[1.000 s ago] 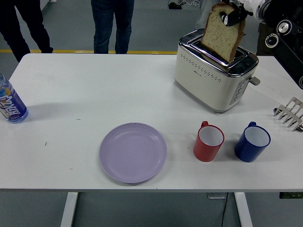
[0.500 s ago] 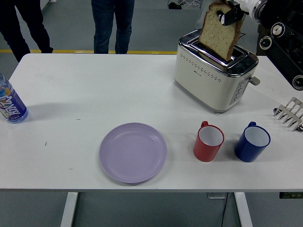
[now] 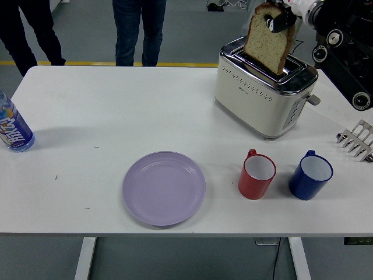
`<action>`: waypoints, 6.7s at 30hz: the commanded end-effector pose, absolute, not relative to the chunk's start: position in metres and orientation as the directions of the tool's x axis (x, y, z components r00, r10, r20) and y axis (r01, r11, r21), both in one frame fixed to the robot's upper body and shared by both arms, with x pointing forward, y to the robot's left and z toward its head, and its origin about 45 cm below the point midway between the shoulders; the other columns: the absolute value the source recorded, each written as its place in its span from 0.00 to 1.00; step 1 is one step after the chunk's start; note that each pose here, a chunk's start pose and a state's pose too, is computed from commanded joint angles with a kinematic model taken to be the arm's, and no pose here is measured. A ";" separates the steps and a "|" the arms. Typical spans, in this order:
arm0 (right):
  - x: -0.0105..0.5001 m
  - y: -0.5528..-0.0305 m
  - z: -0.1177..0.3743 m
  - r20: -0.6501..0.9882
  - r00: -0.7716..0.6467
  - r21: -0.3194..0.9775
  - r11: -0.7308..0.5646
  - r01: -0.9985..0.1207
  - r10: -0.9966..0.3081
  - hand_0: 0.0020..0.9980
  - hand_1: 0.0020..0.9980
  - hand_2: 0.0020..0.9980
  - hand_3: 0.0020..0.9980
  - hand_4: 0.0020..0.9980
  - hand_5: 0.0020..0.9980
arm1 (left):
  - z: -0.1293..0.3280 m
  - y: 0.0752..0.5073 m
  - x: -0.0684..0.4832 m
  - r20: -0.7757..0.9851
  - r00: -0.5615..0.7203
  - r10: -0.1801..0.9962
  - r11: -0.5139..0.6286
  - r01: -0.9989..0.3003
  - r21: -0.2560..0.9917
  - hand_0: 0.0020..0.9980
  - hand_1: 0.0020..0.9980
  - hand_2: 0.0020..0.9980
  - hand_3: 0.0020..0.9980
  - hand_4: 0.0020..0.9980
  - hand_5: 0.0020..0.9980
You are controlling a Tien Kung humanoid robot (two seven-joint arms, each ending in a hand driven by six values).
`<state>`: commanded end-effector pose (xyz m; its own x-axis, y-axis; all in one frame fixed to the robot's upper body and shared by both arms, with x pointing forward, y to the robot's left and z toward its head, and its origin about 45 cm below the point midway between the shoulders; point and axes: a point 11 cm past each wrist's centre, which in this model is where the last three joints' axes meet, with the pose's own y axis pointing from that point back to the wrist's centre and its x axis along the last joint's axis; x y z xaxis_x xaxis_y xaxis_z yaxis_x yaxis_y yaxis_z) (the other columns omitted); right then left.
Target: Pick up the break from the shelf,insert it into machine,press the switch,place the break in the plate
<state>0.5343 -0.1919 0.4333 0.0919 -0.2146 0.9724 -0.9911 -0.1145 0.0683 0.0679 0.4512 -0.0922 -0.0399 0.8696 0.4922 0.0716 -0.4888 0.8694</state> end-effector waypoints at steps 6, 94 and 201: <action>0.537 -0.194 0.430 0.972 0.098 0.079 -0.099 -0.992 -0.212 0.00 0.13 0.40 0.48 0.52 0.00 | -0.092 0.451 0.068 0.492 -0.041 0.869 -0.489 0.071 0.869 0.64 0.48 0.45 0.54 0.34 0.79; 0.538 -0.194 0.417 0.978 0.134 0.120 -0.095 -0.988 -0.162 0.00 0.13 0.39 0.47 0.53 0.00 | -0.092 0.451 0.066 0.494 -0.039 0.869 -0.490 0.075 0.869 0.64 0.48 0.45 0.54 0.34 0.79; 0.470 -0.319 0.406 0.843 -0.050 -0.020 0.062 -0.998 -0.536 0.37 0.37 0.53 0.78 0.52 0.37 | -0.096 0.448 0.055 0.485 -0.048 0.873 -0.479 0.092 0.873 0.63 0.48 0.45 0.54 0.34 0.80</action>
